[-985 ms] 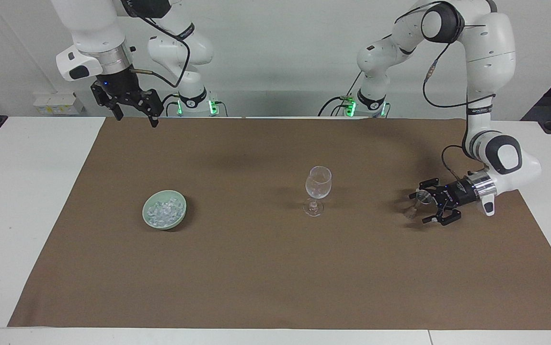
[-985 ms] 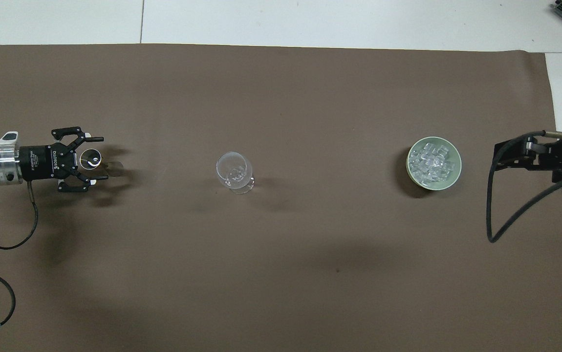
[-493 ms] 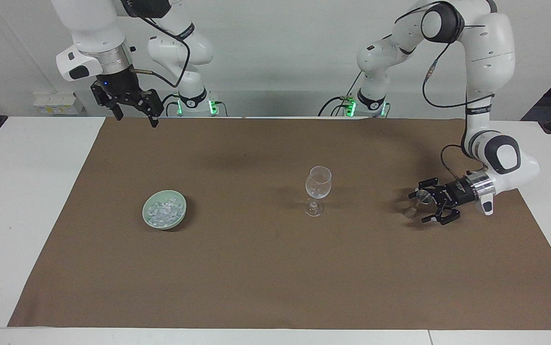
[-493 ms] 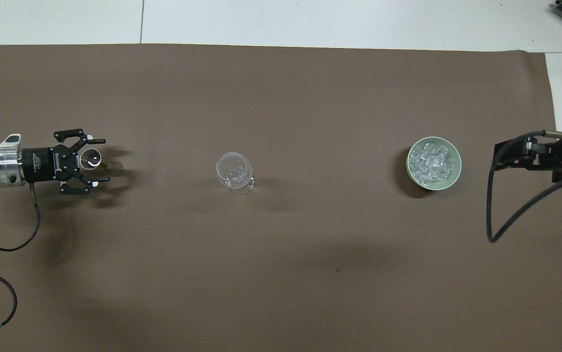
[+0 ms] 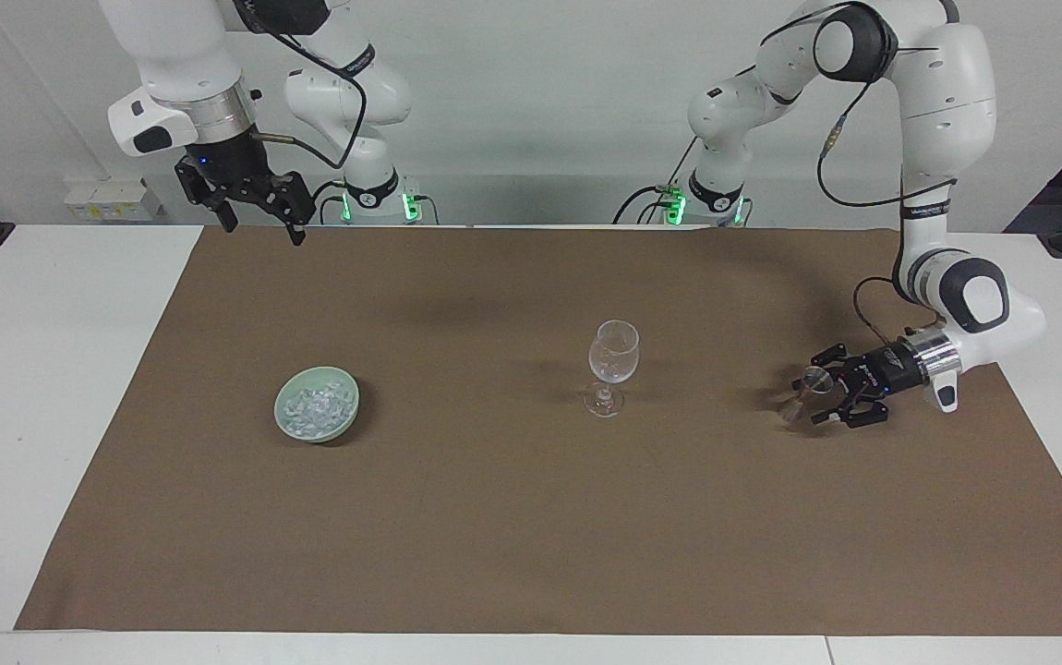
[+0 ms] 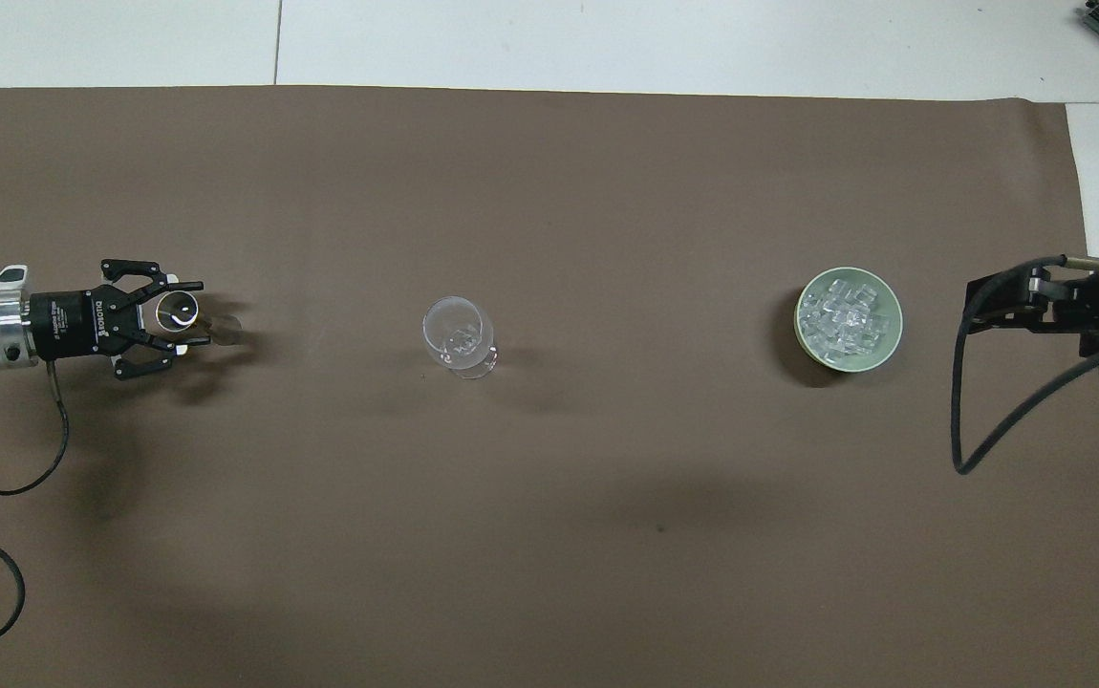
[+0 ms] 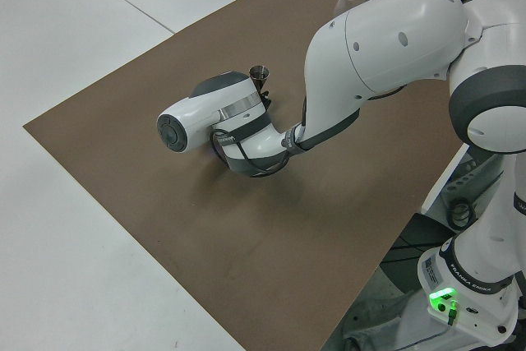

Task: Pour wine and add ice with both arms

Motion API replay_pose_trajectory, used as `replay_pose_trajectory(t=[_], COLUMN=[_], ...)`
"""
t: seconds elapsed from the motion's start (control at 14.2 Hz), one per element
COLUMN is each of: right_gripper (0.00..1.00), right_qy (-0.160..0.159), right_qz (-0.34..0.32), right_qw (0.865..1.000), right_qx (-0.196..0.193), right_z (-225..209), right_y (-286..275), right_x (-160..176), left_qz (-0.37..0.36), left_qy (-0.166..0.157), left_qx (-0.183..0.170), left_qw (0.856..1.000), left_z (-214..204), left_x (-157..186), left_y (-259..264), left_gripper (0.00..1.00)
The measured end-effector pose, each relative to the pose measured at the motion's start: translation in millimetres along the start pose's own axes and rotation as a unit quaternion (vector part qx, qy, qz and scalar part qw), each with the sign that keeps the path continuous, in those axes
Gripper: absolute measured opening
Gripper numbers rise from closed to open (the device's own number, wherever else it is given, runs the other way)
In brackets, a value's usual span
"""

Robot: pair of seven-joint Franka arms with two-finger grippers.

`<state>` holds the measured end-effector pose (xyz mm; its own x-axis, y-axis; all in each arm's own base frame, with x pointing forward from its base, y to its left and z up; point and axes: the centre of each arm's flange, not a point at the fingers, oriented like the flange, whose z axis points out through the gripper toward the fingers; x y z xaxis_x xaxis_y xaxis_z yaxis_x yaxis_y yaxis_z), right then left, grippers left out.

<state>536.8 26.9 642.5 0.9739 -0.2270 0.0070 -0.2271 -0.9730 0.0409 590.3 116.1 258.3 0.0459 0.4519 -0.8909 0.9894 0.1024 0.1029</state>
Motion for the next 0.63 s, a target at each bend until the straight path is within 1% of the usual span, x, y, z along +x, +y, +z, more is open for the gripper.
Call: replay_pose_trajectory(t=[0.07,0.14,0.21,0.42,0.56,0.63], right_gripper=[1.00,1.00,1.00,1.00,1.00,1.00], right_qy=[0.000,0.000,0.000,0.000,0.000,0.000], right_qz=[0.000,0.000,0.000,0.000,0.000,0.000], right_qw=[1.000,1.000,1.000,1.000,1.000,1.000], right_qx=[0.000,0.000,0.000,0.000,0.000,0.000], right_z=[0.0,0.0,0.0,0.0,0.0,0.0], right_y=[0.0,0.0,0.0,0.0,0.0,0.0], right_x=[0.0,0.0,0.0,0.0,0.0,0.0], left_qz=[0.000,0.000,0.000,0.000,0.000,0.000], left_qy=[0.000,0.000,0.000,0.000,-0.001,-0.001], left_qx=[0.000,0.000,0.000,0.000,0.001,0.001], left_qw=[1.000,1.000,1.000,1.000,1.000,1.000], left_z=[-0.5,-0.6,-0.5,0.0,0.8,1.2], left_x=[-0.2,-0.3,-0.3,-0.1,-0.6,-0.7], left_y=[0.0,0.0,-0.1,-0.5,-0.6,-0.6], left_gripper=[0.62,0.62,0.58,0.57,0.52,0.52])
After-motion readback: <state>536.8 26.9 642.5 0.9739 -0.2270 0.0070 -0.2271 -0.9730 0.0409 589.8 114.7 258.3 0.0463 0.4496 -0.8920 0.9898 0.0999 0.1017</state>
